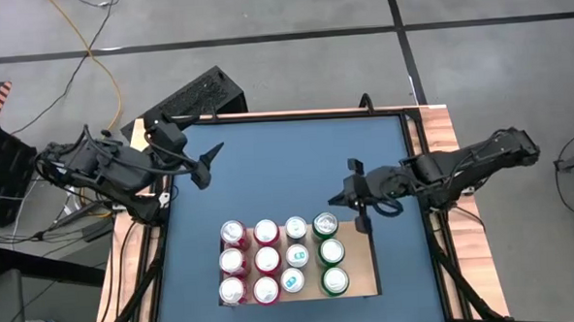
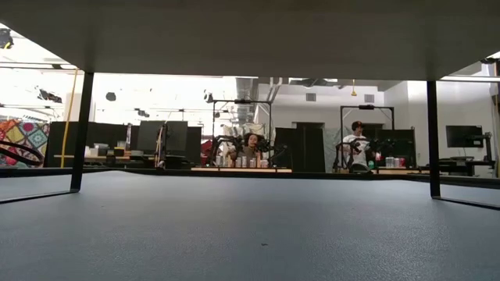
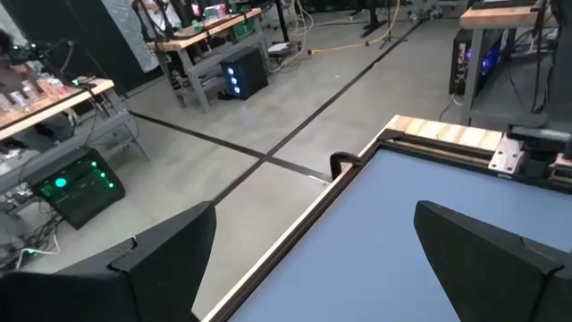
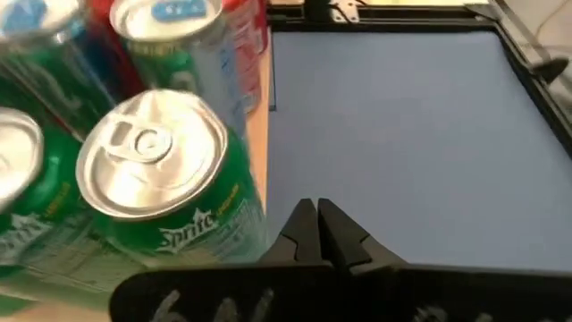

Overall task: Place canned beverage on shelf
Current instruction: Put the green soda can on the shelf

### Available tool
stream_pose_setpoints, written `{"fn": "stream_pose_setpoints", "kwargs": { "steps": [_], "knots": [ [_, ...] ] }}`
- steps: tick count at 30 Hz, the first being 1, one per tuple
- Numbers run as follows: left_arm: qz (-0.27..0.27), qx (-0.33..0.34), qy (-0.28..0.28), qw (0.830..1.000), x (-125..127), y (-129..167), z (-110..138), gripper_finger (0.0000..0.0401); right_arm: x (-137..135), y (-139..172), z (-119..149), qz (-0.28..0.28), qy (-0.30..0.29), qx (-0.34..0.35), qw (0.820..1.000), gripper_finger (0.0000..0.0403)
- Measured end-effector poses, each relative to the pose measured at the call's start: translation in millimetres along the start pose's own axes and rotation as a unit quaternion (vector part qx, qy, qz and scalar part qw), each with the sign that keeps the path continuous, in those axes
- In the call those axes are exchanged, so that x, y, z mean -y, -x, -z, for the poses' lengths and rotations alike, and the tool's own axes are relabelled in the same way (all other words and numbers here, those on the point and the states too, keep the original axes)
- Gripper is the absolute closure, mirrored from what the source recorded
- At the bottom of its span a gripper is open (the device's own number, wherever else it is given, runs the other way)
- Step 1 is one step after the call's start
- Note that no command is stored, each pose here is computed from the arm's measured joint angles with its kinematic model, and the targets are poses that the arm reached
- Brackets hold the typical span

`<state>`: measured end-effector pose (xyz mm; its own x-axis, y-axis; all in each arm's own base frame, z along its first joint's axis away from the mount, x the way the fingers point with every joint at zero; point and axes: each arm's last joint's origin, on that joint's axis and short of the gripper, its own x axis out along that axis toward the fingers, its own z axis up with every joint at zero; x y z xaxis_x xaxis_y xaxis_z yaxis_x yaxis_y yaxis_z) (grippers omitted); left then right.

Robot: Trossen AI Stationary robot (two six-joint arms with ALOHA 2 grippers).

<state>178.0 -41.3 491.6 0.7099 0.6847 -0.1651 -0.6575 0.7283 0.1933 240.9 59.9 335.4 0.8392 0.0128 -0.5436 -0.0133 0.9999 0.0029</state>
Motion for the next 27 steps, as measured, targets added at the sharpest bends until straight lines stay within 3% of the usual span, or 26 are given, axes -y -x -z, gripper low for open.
{"fn": "stream_pose_setpoints", "kwargs": {
  "steps": [5,12,27],
  "knots": [
    [-0.003,-0.010,0.002,1.000,-1,0,4,0.0033,-11,15,2,-0.027,-0.055,0.004,0.998,0.0403],
    [-0.004,-0.015,0.006,1.000,-1,0,5,0.0033,-28,15,5,-0.039,-0.044,0.003,0.998,0.0403],
    [-0.006,-0.020,0.022,1.000,5,-3,12,0.0033,-2,5,-1,0.008,-0.010,0.009,1.000,0.0403]
  ]
}}
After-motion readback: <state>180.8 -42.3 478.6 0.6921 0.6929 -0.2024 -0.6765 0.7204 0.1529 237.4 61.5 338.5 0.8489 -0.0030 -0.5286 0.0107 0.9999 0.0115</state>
